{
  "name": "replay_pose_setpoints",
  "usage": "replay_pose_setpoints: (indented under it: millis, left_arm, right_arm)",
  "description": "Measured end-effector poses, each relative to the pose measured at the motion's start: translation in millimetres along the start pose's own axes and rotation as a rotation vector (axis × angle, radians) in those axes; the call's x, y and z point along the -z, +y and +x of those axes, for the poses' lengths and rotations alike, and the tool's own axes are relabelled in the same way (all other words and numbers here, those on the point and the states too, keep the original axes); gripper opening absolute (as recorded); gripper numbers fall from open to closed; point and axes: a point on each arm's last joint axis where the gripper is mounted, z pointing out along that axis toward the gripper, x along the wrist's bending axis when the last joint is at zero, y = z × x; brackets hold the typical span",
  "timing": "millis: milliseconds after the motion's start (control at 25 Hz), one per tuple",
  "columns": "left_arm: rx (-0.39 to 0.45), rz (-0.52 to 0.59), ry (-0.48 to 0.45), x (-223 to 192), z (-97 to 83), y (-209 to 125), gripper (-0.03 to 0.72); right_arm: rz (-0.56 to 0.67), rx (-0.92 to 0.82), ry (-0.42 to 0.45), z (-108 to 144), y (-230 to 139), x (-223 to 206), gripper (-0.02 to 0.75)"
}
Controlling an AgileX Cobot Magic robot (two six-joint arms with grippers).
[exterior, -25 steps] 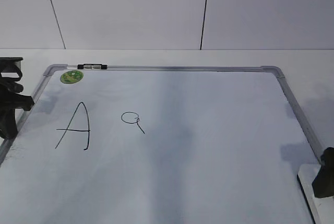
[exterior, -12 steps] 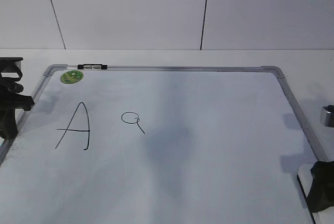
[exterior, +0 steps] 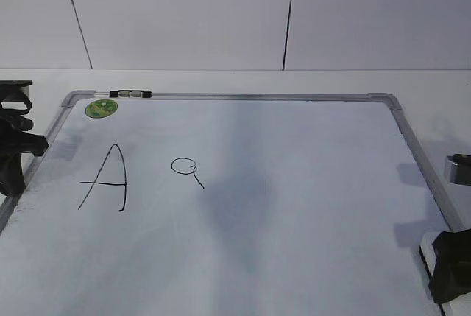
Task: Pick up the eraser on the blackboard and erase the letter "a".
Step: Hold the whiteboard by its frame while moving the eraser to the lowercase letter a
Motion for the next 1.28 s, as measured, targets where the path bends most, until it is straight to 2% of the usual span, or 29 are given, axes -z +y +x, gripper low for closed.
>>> replay_pose_setpoints:
  millis: [640, 1280]
  left_arm:
    - [0.001, -0.002, -0.001, 0, -0.1, 0, 0.018]
    - [0.004, -0.010, -0.004, 0, -0.4, 1, 0.018]
  right_arm:
    - [0.009, 0.006, 0.001, 0, 0, -1, 0.545]
    - [0.035, 0.015, -0.013, 1, 8, 11, 0.538]
